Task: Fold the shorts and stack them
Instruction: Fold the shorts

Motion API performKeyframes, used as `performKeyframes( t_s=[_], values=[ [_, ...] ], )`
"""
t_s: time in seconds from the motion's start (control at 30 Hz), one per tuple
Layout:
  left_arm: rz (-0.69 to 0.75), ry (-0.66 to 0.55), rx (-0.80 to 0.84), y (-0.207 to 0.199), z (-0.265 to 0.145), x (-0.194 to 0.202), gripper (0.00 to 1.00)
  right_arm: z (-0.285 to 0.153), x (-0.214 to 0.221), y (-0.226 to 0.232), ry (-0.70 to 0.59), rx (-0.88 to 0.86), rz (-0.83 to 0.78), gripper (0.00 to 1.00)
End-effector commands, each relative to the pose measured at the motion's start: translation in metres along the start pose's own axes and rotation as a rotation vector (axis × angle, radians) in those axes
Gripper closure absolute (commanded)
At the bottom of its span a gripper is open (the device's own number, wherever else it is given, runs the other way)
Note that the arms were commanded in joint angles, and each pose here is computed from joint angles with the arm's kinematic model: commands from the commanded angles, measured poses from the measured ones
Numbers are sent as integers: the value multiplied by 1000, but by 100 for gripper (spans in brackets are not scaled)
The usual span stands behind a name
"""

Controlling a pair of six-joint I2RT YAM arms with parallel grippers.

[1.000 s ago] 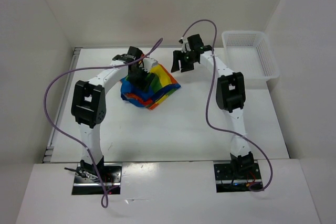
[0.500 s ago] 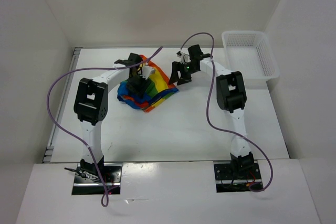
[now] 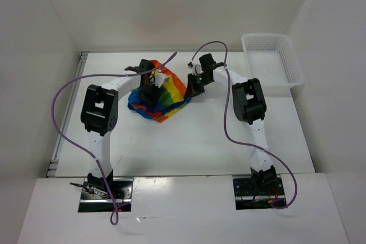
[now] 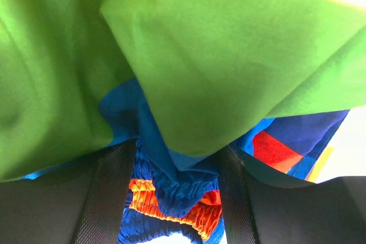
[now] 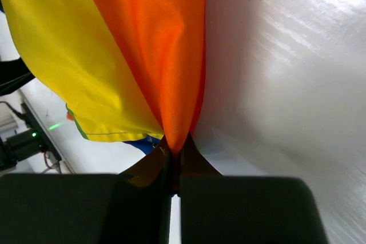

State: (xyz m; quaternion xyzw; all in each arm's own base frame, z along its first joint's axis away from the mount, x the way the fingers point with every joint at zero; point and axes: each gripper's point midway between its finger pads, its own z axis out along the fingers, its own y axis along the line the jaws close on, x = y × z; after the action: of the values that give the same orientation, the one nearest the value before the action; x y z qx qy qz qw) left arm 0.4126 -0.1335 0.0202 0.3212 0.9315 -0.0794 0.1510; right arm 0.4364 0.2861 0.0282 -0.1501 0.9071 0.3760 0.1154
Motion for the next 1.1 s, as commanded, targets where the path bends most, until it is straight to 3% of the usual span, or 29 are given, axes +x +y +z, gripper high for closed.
performKeyframes(
  t_s=[0.0,0.1,0.23,0.27,0.4,0.6,0.8,0.9,1.0,1.07],
  values=[
    [-9,57,62,-9,10,26,36,-6,-27,5,-74,67,-52,100],
    [-5,41,56,-9,4,22,36,-39,-58,18,-170,83,-94,100],
    [-2,-27,67,-7,-10,3,22,-96,-90,37,-309,165,-158,100],
    [7,-71,63,-6,-20,-12,14,-107,-92,44,-325,175,-176,100],
    [3,-140,77,-3,-43,-39,4,-160,-97,67,-420,220,-203,100],
    [-29,-345,108,20,-111,-96,1,-278,-110,81,-645,410,-294,100],
    [-26,-397,126,16,-131,-112,0,-368,-115,133,-791,530,-526,100],
    [-34,-398,139,12,-132,-111,0,-372,-112,150,-777,572,-620,100],
    [-48,-384,170,7,-127,-106,0,-312,-90,160,-627,556,-729,100],
    [-66,-361,194,3,-119,-99,0,-245,-51,170,-440,476,-808,100]
  ],
)
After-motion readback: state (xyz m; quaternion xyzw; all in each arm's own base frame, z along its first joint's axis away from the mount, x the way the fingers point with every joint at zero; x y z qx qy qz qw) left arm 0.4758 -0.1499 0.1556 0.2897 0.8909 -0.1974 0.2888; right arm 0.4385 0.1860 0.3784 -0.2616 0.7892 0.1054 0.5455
